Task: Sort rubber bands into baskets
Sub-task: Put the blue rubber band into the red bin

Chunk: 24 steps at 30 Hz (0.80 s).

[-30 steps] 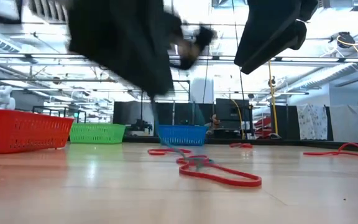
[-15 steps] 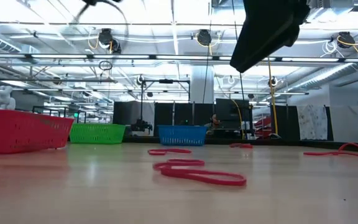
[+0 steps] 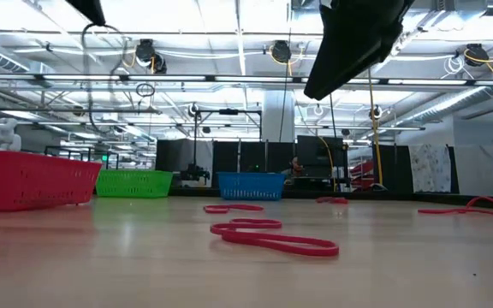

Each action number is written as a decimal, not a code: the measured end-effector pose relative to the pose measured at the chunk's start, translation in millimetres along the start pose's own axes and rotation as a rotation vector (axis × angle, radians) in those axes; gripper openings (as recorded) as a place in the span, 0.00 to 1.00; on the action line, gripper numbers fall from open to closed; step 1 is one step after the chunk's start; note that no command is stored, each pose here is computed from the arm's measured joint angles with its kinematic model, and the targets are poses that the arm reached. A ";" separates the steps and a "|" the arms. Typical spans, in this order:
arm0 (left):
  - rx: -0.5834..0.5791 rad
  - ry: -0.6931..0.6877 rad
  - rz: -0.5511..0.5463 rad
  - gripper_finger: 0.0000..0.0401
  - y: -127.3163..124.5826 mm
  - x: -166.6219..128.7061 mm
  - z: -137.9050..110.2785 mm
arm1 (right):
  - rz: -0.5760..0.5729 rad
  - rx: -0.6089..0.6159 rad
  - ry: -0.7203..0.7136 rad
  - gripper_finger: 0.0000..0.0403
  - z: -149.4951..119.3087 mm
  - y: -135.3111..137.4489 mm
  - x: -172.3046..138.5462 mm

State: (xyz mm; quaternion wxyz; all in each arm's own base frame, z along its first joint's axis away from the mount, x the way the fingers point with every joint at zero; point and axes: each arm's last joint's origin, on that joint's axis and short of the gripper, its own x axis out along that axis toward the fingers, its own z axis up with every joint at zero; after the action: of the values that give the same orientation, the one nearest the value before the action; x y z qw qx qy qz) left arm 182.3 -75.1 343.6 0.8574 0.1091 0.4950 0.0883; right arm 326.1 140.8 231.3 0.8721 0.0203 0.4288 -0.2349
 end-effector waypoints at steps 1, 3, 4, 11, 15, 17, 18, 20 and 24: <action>-0.029 0.010 0.010 0.00 2.4 -2.0 -3.0 | -0.009 -0.005 -0.008 0.40 0.2 -0.3 0.0; -0.082 0.036 0.027 0.00 5.7 -4.7 -8.4 | -0.025 -0.009 -0.021 0.40 0.6 -0.7 0.0; -0.110 0.050 0.034 0.00 6.9 -5.5 -10.6 | -0.030 -0.010 -0.026 0.40 0.8 -0.9 0.0; -0.201 0.146 0.080 0.00 4.0 9.3 -25.6 | -0.049 -0.041 -0.040 0.40 1.1 -1.4 0.0; -0.206 0.231 0.053 0.00 -4.3 29.7 -39.0 | -0.051 -0.035 -0.041 0.40 1.5 -2.0 0.5; -0.207 0.253 0.031 0.00 -8.9 39.7 -43.9 | -0.051 -0.028 -0.041 0.40 1.8 -2.2 0.7; -0.207 0.267 0.030 0.00 -10.6 44.2 -47.2 | -0.050 -0.026 -0.042 0.40 1.9 -2.1 0.7; -0.218 0.278 0.034 0.00 -13.6 53.5 -52.9 | -0.048 -0.024 -0.044 0.40 2.2 -1.9 0.7; -0.239 0.303 0.000 0.00 -20.1 74.6 -64.2 | -0.040 -0.013 -0.052 0.40 3.0 -0.9 0.6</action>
State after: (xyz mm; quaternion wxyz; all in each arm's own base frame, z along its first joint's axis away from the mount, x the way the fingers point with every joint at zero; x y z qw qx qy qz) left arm 164.3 -68.7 244.9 0.7801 -0.0078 0.6043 0.1619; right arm 328.3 139.0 232.9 0.8783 -0.0001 0.4076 -0.2501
